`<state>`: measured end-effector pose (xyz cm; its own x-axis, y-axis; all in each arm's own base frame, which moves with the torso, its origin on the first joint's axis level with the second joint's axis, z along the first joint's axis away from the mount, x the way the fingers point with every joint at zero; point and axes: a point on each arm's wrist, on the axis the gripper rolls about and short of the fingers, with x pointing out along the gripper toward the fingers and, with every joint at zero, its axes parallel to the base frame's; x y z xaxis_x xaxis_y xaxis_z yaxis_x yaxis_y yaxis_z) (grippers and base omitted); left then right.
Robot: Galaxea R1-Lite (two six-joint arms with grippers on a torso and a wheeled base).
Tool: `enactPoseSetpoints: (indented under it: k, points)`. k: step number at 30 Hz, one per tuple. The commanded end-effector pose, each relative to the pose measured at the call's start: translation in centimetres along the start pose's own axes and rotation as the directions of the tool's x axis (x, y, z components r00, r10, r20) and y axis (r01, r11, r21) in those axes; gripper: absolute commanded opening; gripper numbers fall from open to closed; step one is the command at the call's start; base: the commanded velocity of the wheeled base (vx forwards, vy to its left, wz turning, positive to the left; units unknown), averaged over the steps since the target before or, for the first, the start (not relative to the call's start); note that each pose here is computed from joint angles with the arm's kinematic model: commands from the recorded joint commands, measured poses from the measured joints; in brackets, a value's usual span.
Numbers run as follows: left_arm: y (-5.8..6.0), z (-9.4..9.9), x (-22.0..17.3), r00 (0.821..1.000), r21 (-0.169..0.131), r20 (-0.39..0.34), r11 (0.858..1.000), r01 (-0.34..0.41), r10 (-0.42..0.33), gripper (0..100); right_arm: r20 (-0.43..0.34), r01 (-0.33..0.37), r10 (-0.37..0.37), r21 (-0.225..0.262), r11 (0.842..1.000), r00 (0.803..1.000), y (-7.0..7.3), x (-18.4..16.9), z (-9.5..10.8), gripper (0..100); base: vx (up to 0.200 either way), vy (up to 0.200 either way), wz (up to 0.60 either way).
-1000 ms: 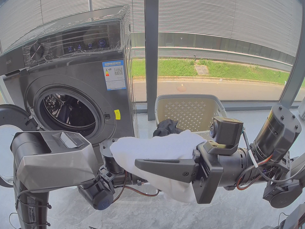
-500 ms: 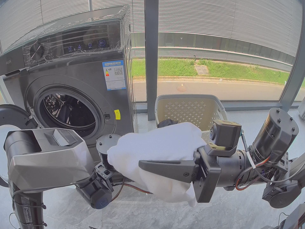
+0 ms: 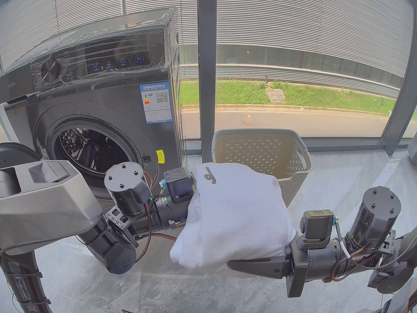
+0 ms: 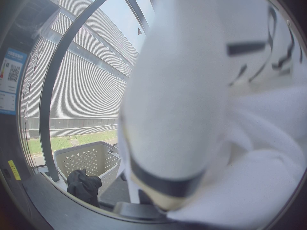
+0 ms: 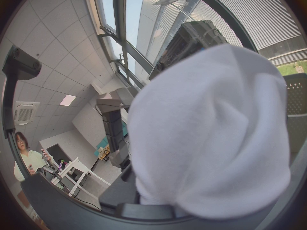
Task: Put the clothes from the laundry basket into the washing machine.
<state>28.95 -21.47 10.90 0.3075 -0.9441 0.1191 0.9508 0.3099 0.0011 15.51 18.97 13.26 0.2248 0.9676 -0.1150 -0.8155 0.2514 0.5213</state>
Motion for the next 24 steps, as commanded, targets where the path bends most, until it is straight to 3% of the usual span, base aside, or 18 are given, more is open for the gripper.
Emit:
enactPoseSetpoints:
  k: [1, 4, 12, 20, 21, 24]
  points:
    - [0.2, 2.1, -0.8, 0.998, 0.021, 0.05, 0.999, -0.037, 0.036, 0, -0.033, 0.119, -0.118, 0.051, 0.992, 0.993, -2.1, -1.1, -1.4, 0, 0.0, 0.0, 0.0]
    - [0.4, 2.4, -0.8, 0.996, 0.012, 0.063, 0.998, -0.063, 0.062, 0, -0.061, 0.164, -0.16, 0.074, 0.984, 0.985, -2.5, -1.7, -2.4, 0, 0.0, 0.0, 0.0]
    - [0.8, 3.5, -1.1, 0.989, -0.015, 0.1, 0.994, -0.112, 0.113, 0, -0.107, 0.19, -0.18, 0.09, 0.978, 0.978, -2.7, -2.4, -3.6, 0, 0.0, 0.0, 0.0]
    - [0.5, 4.5, -1.3, 0.986, -0.006, 0.122, 0.994, -0.112, 0.112, 0, -0.165, 0.228, -0.208, 0.115, 0.967, 0.964, -3.7, -2.2, -4.8, 0, 0.0, 0.0, 0.0]
    - [0.5, 4.6, -1.3, 0.986, -0.006, 0.122, 0.994, -0.112, 0.112, 0, -0.168, 0.232, -0.211, 0.115, 0.966, 0.963, -3.7, -2.2, -4.9, 100, 0.0, 0.0, 0.0]
    - [0.4, 4.6, -1.4, 0.986, -0.005, 0.122, 0.994, -0.113, 0.112, 0, -0.159, 0.224, -0.207, 0.101, 0.969, 0.965, -3.7, -2.0, -4.7, 100, 0.0, 0.0, 0.0]
